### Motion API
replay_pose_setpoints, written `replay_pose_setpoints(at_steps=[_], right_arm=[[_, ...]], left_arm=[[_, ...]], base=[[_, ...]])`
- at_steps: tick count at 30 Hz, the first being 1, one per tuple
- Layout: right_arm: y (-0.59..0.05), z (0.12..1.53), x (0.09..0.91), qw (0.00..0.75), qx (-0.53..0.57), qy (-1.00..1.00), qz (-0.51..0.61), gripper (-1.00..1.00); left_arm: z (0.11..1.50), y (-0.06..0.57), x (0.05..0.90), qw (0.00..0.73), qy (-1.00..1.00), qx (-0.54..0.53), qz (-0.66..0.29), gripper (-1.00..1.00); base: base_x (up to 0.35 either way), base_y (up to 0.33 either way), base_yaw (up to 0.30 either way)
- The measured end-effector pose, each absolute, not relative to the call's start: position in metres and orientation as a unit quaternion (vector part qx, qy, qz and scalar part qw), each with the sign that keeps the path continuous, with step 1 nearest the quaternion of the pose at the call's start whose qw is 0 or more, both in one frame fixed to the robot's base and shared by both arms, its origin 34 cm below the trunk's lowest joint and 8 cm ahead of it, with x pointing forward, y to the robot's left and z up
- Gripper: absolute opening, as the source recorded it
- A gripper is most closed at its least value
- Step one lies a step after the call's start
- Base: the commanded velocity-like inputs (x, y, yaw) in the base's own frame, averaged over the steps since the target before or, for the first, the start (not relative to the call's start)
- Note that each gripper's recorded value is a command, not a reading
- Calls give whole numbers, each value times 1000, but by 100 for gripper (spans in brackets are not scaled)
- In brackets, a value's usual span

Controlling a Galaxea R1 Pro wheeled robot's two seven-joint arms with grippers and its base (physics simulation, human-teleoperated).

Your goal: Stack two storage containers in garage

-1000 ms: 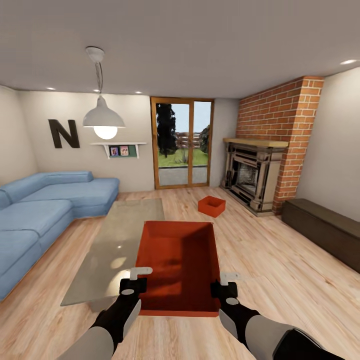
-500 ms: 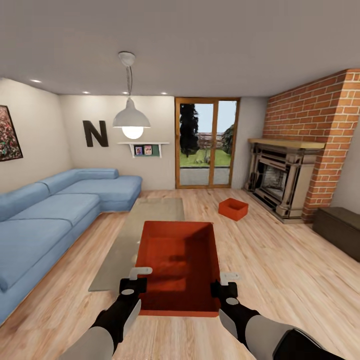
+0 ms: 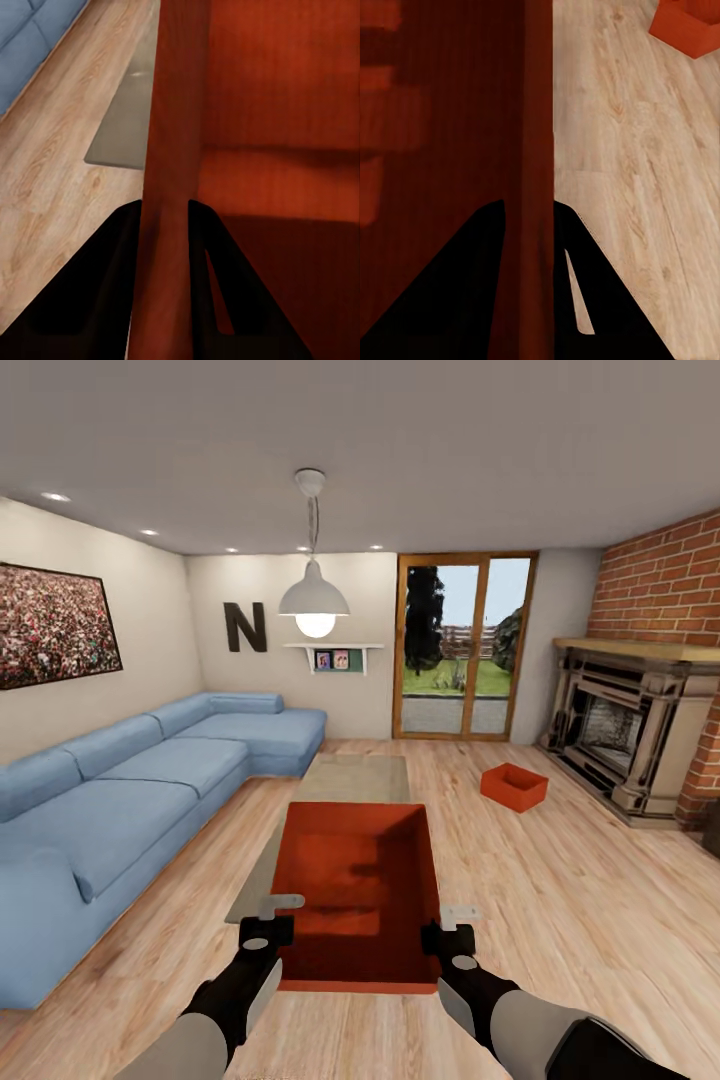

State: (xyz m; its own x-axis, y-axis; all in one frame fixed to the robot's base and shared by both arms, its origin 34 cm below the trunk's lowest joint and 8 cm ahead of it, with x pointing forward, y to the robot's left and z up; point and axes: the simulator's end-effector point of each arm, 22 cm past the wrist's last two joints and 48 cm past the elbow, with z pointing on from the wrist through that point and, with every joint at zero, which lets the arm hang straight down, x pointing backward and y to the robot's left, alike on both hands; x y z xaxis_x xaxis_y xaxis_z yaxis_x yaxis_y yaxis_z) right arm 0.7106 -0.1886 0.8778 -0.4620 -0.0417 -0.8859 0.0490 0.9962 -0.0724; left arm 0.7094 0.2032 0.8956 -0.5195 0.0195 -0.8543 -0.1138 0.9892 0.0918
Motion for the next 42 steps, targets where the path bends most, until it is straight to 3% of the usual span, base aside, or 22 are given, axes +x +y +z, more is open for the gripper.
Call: replay_pose_setpoints(at_steps=[42], right_arm=[[-189,878,711,519,2,853,-44,-100]], left_arm=[[896,203,710,490,869,-27,68,-100]], base=[[0,0,300]])
